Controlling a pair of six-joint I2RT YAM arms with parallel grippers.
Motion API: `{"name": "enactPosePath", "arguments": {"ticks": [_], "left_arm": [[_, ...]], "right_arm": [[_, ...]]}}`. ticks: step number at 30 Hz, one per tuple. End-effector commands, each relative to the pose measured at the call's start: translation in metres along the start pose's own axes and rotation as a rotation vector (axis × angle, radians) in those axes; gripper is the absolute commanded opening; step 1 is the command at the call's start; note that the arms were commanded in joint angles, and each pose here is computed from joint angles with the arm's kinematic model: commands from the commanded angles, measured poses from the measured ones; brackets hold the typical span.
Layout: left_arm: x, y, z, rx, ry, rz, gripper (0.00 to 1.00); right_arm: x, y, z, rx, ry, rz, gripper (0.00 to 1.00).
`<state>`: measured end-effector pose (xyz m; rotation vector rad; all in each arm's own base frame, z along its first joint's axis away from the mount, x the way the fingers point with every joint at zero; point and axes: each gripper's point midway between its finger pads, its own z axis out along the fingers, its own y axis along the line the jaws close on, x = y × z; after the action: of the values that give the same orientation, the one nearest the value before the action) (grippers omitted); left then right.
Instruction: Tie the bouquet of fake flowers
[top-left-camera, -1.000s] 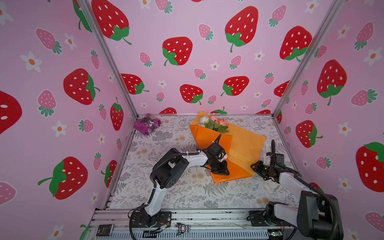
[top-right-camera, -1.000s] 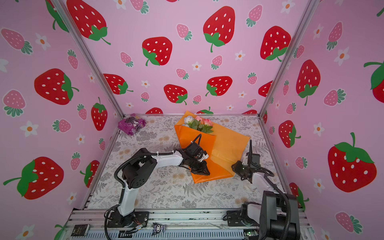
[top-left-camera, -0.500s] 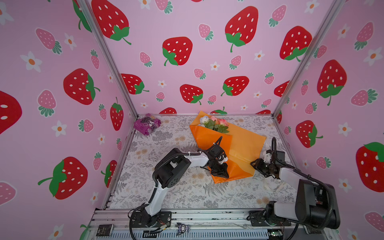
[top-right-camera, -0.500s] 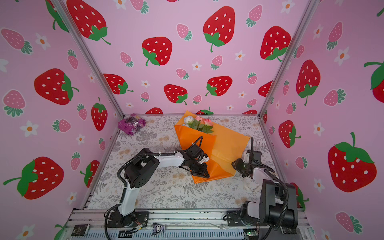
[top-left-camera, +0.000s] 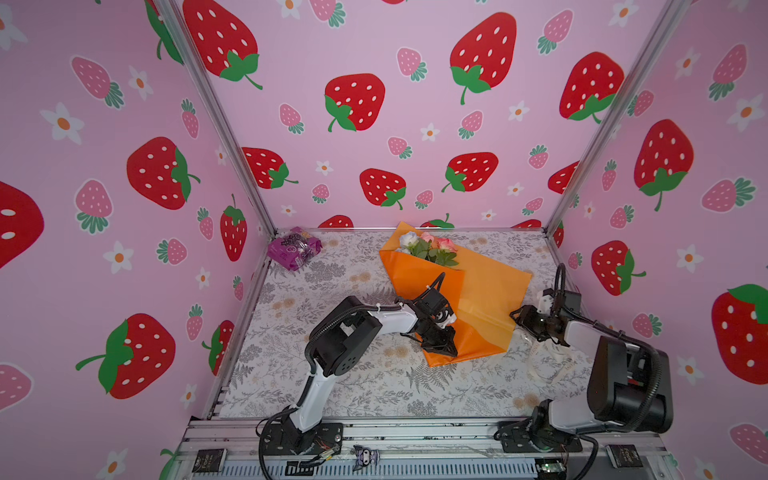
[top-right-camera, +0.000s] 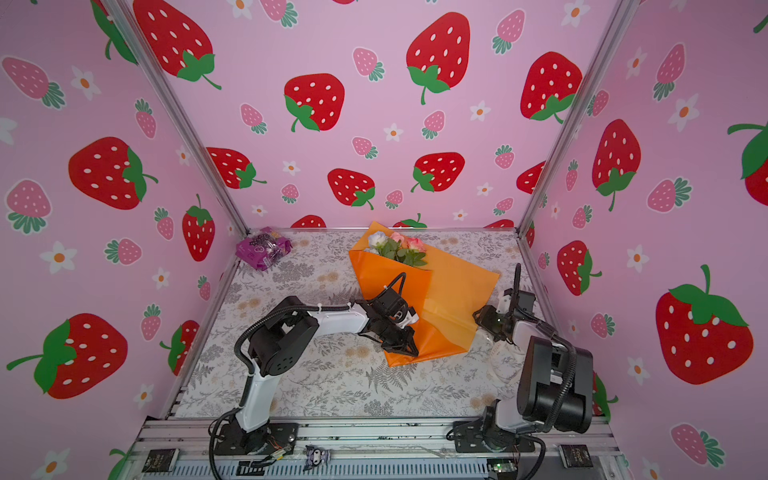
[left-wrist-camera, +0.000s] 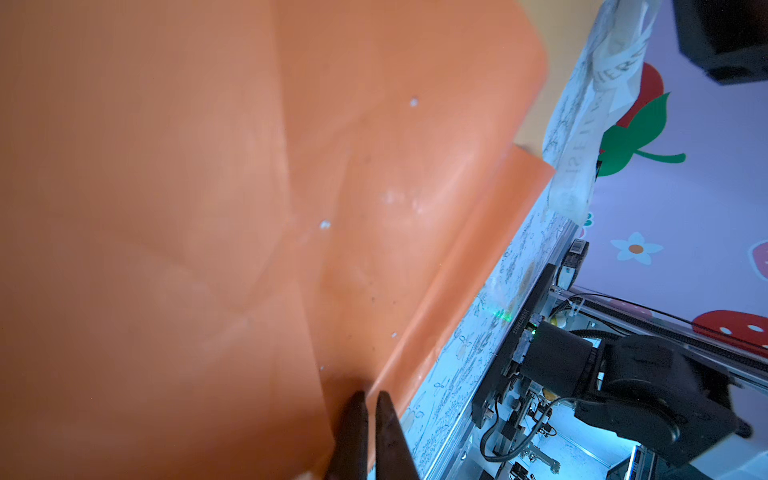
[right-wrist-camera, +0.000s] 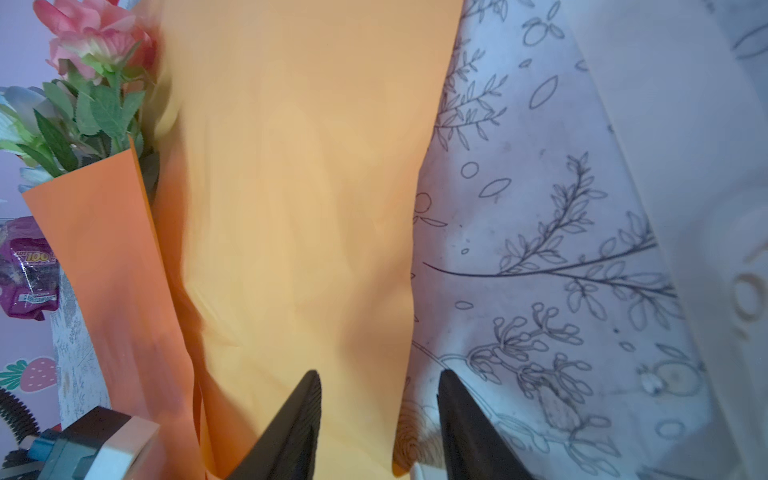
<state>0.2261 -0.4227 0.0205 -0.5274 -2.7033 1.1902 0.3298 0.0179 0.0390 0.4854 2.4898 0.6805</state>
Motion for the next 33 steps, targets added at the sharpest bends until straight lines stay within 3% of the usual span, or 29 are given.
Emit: {"name": "enactPosePath", "arguments": {"ticks": [1,9,14,17,19,27,33], "left_arm": [[0.004,0.01,0.007,-0.036,0.027,-0.022,0.09],[0.003,0.01,0.008,-0.03,0.027,-0.019,0.09],[0.003,0.013,0.008,-0.041,0.022,-0.025,0.08],[0.002,0.012,0.008,-0.042,0.017,-0.022,0.08],[0.002,0.011,0.007,-0.042,0.017,-0.02,0.08],[0.001,0.012,0.006,-0.047,0.01,-0.019,0.07],[0.001,0.011,0.006,-0.047,0.009,-0.021,0.07]], "right_arm": [[-0.005,0.01,0.002,-0.072,-0.005,-0.044,0.49],[0.003,0.033,0.015,-0.274,0.029,-0.037,0.45],[-0.005,0.055,-0.001,-0.371,-0.028,-0.055,0.26],[-0.01,0.062,-0.01,-0.39,-0.049,-0.073,0.21],[-0.011,0.067,-0.014,-0.407,-0.053,-0.08,0.21],[-0.009,0.078,-0.023,-0.457,-0.045,-0.072,0.43],[-0.015,0.09,-0.035,-0.526,-0.097,-0.056,0.49]]}}
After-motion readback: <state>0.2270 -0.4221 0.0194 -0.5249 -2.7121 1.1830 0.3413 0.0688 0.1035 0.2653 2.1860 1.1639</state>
